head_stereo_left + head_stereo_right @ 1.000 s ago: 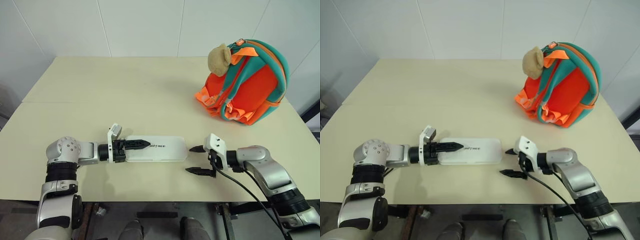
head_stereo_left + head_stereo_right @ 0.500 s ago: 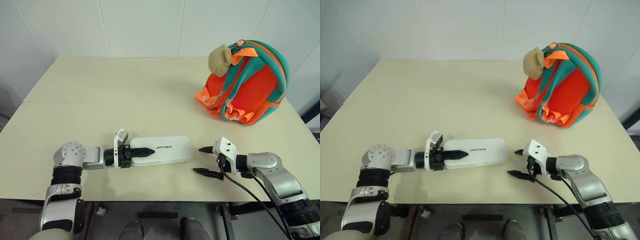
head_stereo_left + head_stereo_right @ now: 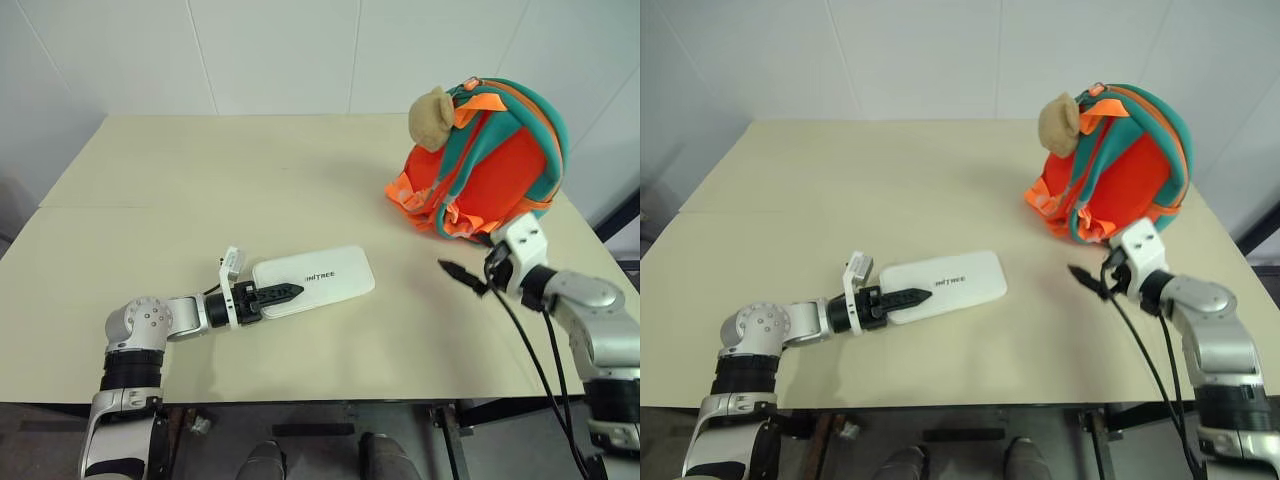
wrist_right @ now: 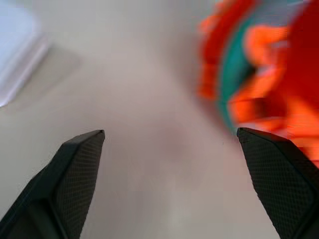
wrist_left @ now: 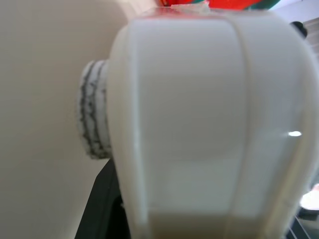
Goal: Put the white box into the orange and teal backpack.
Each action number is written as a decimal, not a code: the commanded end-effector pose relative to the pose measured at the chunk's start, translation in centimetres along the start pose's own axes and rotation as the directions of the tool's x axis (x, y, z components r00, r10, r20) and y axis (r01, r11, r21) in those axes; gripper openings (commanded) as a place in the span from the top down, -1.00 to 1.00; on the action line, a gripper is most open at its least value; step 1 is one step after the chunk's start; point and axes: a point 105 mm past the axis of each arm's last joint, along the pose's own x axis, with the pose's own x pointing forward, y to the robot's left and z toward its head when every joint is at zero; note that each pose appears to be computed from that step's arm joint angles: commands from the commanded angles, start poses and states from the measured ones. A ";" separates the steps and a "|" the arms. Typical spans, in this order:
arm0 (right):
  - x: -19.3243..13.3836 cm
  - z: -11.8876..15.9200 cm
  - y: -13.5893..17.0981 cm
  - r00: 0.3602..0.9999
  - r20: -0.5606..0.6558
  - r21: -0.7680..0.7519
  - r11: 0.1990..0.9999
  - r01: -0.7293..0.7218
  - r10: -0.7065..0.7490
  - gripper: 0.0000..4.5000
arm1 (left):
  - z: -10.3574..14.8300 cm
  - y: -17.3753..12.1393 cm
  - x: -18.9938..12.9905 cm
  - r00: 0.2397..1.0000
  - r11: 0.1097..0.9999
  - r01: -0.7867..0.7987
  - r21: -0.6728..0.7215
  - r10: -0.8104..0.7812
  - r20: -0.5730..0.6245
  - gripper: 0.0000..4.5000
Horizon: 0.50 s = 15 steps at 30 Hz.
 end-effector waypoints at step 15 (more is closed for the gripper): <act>9.4 8.2 -1.3 0.971 0.229 0.200 0.980 0.021 -0.068 -1.00 | -0.3 0.2 -1.2 0.991 0.999 -0.012 0.046 0.006 0.132 0.36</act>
